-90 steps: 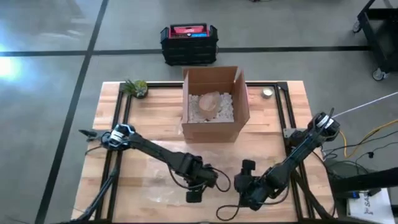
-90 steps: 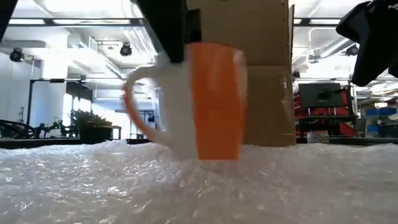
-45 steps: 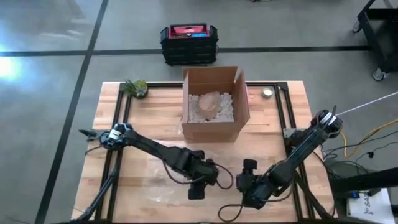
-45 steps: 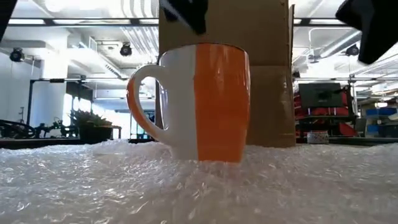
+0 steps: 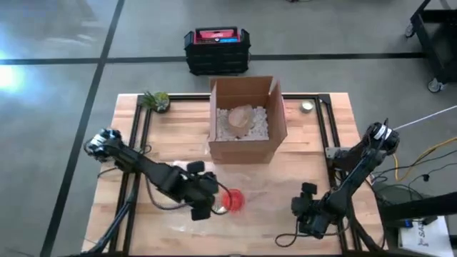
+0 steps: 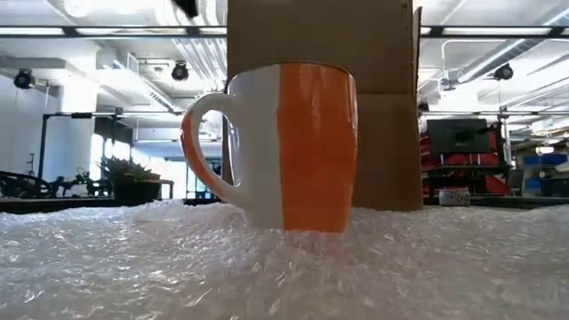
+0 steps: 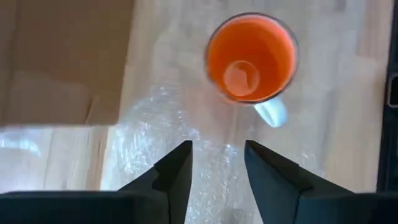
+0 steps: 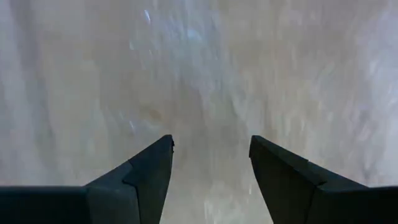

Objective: Wrap mug
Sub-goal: Wrap the orange mug with bubble wrap

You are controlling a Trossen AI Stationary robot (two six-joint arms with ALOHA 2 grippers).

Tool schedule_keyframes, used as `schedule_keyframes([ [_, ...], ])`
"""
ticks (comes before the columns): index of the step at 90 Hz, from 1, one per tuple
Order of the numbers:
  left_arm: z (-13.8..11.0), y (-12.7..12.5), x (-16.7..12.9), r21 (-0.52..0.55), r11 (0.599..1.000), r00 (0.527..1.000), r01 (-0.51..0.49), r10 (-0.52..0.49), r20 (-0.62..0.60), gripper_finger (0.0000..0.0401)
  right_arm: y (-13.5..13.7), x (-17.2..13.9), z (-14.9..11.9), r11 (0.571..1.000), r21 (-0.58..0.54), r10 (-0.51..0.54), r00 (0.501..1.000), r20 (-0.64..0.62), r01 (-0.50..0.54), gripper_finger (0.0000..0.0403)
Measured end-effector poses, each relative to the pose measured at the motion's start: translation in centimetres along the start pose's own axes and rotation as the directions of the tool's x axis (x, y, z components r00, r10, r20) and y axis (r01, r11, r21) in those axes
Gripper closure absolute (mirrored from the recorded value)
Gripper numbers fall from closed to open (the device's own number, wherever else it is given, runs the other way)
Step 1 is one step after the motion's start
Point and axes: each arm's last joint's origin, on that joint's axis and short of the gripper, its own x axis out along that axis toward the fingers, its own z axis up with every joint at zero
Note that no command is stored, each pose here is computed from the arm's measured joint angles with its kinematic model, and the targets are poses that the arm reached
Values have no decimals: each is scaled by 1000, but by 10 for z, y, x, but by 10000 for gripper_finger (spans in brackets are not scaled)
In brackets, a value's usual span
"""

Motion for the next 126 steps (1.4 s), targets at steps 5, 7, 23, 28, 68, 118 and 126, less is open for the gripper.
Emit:
schedule_keyframes([
  [5,-12,3,7,-30,999,999,27,-26,29,283,0,2,-6,1000,5,9,1000,5,-9,204],
  [7,-18,4,9,-40,998,998,40,-38,43,285,0,3,-8,1000,8,16,1000,8,-16,204],
  [23,-49,11,40,-82,983,972,162,-144,188,297,3,9,-20,999,19,46,999,14,-47,204],
  [28,-55,10,50,-92,975,955,204,-177,236,300,4,12,-22,999,9,41,999,20,-41,204],
  [68,-76,12,82,-127,900,820,417,-312,480,329,14,39,8,976,-212,-6,977,215,53,369],
  [118,-77,14,87,-108,938,829,328,-231,509,338,24,-31,164,919,-364,95,807,583,155,399],
  [126,-77,12,91,-105,936,821,336,-236,521,340,23,-29,183,909,-407,189,776,602,94,402],
])
